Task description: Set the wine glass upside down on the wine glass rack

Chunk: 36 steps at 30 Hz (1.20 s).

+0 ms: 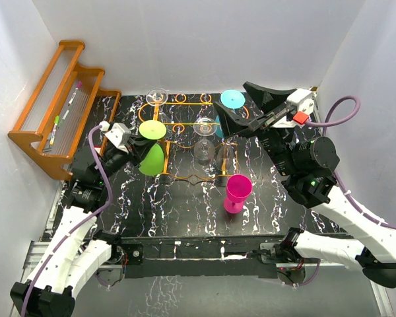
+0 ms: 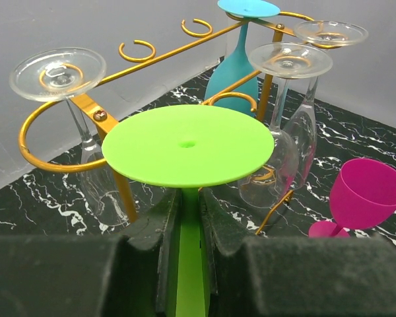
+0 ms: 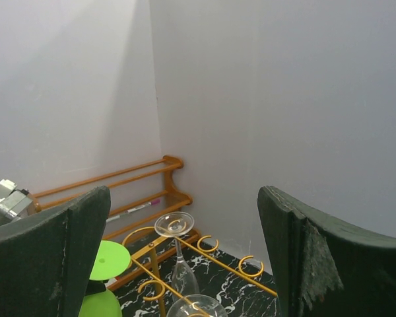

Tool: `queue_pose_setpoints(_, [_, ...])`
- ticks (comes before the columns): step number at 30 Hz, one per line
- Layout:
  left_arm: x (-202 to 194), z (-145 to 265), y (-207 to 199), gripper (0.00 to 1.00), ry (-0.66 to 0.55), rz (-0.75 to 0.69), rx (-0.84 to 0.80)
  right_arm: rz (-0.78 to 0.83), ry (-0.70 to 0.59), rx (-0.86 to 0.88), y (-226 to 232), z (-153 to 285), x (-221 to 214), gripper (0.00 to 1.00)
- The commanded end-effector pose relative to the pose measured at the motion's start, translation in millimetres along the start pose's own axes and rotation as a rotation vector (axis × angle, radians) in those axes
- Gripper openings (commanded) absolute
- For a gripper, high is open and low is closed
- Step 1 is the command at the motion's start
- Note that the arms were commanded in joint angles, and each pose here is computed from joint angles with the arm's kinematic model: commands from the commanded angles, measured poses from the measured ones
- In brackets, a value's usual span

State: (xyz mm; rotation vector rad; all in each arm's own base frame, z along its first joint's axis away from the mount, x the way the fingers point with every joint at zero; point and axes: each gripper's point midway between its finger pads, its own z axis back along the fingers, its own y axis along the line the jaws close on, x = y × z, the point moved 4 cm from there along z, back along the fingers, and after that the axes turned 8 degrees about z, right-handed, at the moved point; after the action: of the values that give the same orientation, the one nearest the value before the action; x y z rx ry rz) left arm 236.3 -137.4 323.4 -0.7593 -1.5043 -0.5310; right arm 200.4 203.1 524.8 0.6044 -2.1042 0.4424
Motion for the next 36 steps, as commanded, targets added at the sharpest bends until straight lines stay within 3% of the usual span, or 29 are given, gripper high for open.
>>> queue_pose_setpoints(1, [29,0,1,0.0,-0.069,-0.071,0.005,-0.026,-0.058,-0.012,-2,1,16,0.98])
queue_pose_setpoints(36, [9,-14,28,0.0,0.0,-0.077,0.082,-0.033,-0.061,-0.018,-5,9,19,0.98])
